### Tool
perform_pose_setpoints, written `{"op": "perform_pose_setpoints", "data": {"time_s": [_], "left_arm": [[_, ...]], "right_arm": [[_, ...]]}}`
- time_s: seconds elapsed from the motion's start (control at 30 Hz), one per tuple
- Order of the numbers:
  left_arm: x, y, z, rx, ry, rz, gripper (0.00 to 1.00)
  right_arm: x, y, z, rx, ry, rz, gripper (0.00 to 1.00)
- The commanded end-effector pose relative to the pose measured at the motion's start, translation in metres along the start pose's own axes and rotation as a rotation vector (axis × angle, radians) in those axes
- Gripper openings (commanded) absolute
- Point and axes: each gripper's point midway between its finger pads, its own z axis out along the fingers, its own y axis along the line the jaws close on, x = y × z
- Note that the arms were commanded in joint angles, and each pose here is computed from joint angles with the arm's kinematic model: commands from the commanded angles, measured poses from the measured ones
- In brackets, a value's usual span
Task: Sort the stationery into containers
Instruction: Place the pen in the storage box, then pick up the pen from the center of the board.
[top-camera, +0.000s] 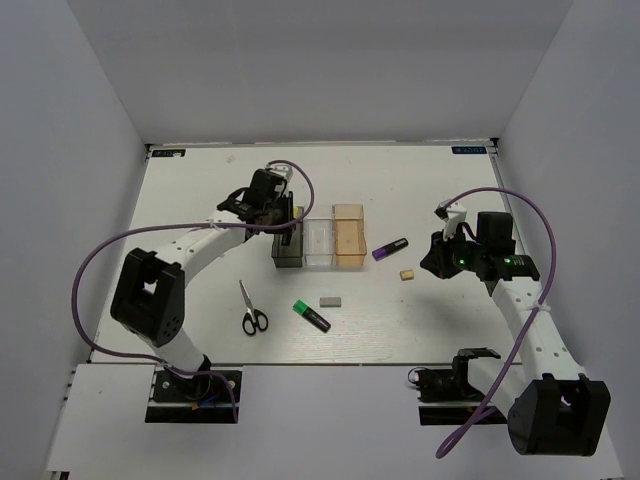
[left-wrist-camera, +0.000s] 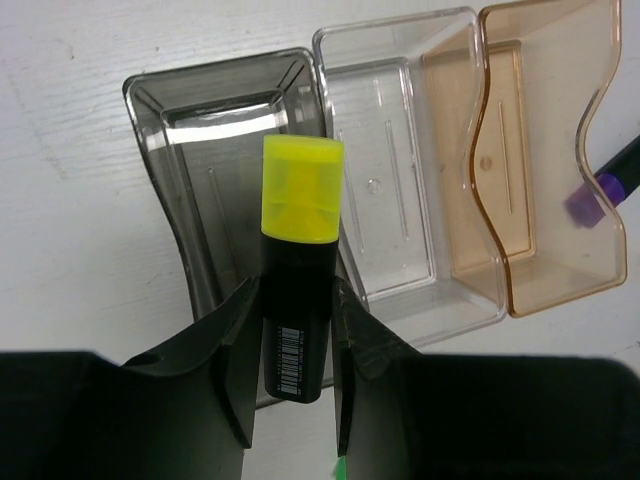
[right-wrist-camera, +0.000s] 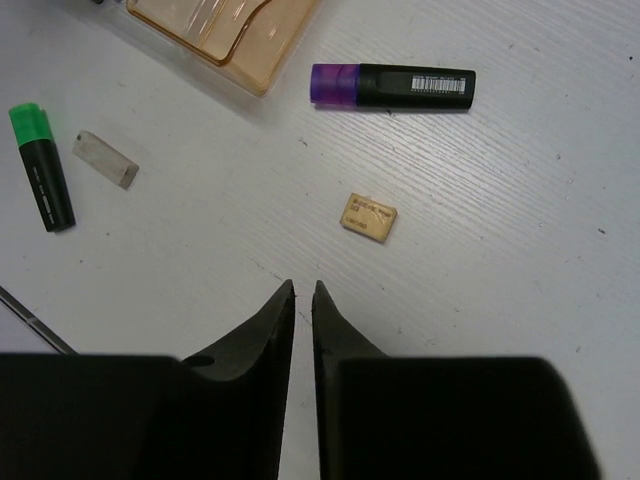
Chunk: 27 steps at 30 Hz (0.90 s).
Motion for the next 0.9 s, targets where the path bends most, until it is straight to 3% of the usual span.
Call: {"op": "perform_pose_setpoints", "data": {"time_s": [0.0,0.13,0.47,0.5,0.53,0.57,0.63,0.7,0.73,0.77,0.8,0.83,0.87], "left_arm": [[-0.025,-0.008,-0.001,-0.023,-0.064,-0.01,0.23],[-0.02,0.0,0.006,-0.075,-0.054,-0.009,0.45],[-0.044,-0.007,-0.014,-0.078,-0.096,0.008,0.55],[-0.041,-0.012,-0.017,-0.068,-0.091,0.013,0.49],[-0.041,-0.013,-0.03,-0.062,-0.108,0.012,0.16],[-0.038,-0.013,-0.036,-0.075,-0.11,0.013,0.01],[-0.024,-0.028,-0.058,-0.05,-0.12,-0.027,0.0],[0.023,-0.035,-0.064,-0.077,-0.033,-0.074,0.0],[0.025,-0.039,-0.08,-0.072,-0.064,-0.164,0.09],[0.067,-0.039,-0.077,-0.1,0.015,-0.219,0.11],[0.074,-0.038,-0.083,-0.114,-0.003,-0.262,0.17],[0.09,-0.062,-0.087,-0.076,0.006,-0.379,0.4],[0.096,-0.063,-0.09,-0.078,-0.003,-0.423,0.44]], "right_arm": [[-0.016,-0.002,-0.006,0.018,-0.03,-0.022,0.17],[-0.015,-0.001,-0.006,0.011,-0.024,-0.02,0.24],[-0.013,0.0,-0.006,0.007,-0.019,-0.018,0.35],[-0.016,-0.001,-0.007,0.011,-0.028,-0.025,0.34],[-0.014,0.0,-0.007,0.009,-0.024,-0.023,0.28],[-0.013,0.0,-0.006,0.004,-0.02,-0.018,0.02],[-0.013,0.0,-0.006,0.002,-0.017,-0.019,0.0],[-0.01,0.0,-0.004,0.0,-0.002,-0.018,0.0],[-0.008,-0.001,-0.002,-0.002,0.006,-0.014,0.05],[-0.009,-0.002,-0.003,0.0,0.008,-0.009,0.25],[-0.009,-0.001,-0.002,-0.004,0.01,-0.006,0.51],[-0.008,-0.001,-0.001,-0.007,0.02,0.004,0.57],[-0.009,-0.001,0.0,-0.008,0.022,0.005,0.59]]}}
